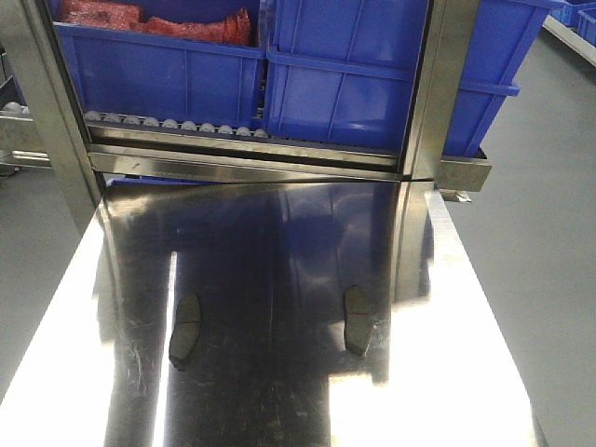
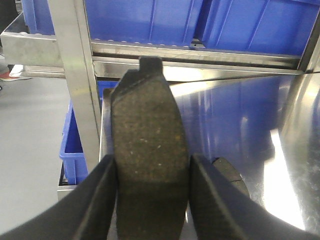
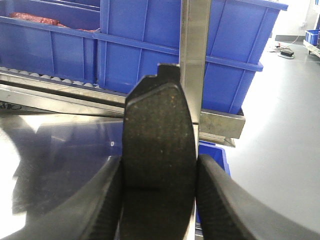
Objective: Move and align brake pads A on conveyor
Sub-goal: 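Turn the base away from the table holding both pads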
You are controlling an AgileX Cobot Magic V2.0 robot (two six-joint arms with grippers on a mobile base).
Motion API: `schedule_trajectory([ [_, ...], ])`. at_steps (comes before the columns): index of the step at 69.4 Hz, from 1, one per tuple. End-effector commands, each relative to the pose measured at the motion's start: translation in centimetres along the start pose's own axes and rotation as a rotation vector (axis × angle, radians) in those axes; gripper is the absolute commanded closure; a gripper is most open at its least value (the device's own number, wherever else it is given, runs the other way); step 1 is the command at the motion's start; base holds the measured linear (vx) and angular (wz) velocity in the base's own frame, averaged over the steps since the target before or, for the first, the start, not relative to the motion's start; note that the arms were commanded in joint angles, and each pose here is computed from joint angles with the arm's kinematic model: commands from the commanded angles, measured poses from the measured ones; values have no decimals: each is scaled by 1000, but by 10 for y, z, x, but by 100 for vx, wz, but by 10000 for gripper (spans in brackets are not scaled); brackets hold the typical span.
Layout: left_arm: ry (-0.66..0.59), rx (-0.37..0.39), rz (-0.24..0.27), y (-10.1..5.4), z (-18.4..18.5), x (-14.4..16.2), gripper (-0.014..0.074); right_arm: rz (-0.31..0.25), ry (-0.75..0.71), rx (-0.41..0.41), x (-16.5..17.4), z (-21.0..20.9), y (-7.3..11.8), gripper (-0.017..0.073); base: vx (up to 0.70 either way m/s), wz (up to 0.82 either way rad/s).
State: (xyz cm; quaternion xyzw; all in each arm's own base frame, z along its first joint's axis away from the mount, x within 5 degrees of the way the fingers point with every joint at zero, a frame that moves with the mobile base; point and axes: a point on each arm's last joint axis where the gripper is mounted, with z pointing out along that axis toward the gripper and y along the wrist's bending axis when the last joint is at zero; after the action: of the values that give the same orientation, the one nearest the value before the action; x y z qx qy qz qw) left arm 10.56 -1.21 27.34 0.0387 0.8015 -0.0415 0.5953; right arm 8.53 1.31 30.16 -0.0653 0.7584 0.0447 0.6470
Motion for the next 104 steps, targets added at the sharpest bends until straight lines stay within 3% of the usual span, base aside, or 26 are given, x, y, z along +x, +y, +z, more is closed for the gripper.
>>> schedule_trajectory([
  [1,-128,0,-12,0,-3,-18,600,-17,-128,-10,-19,-3,1,564,0,0],
  [36,-129,0,-12,0,-3,-19,600,-16,-129,-10,-19,-3,1,564,-4,16],
  [104,-128,0,-12,0,-3,-18,600,-16,-130,-10,-19,-3,1,564,-18,76],
])
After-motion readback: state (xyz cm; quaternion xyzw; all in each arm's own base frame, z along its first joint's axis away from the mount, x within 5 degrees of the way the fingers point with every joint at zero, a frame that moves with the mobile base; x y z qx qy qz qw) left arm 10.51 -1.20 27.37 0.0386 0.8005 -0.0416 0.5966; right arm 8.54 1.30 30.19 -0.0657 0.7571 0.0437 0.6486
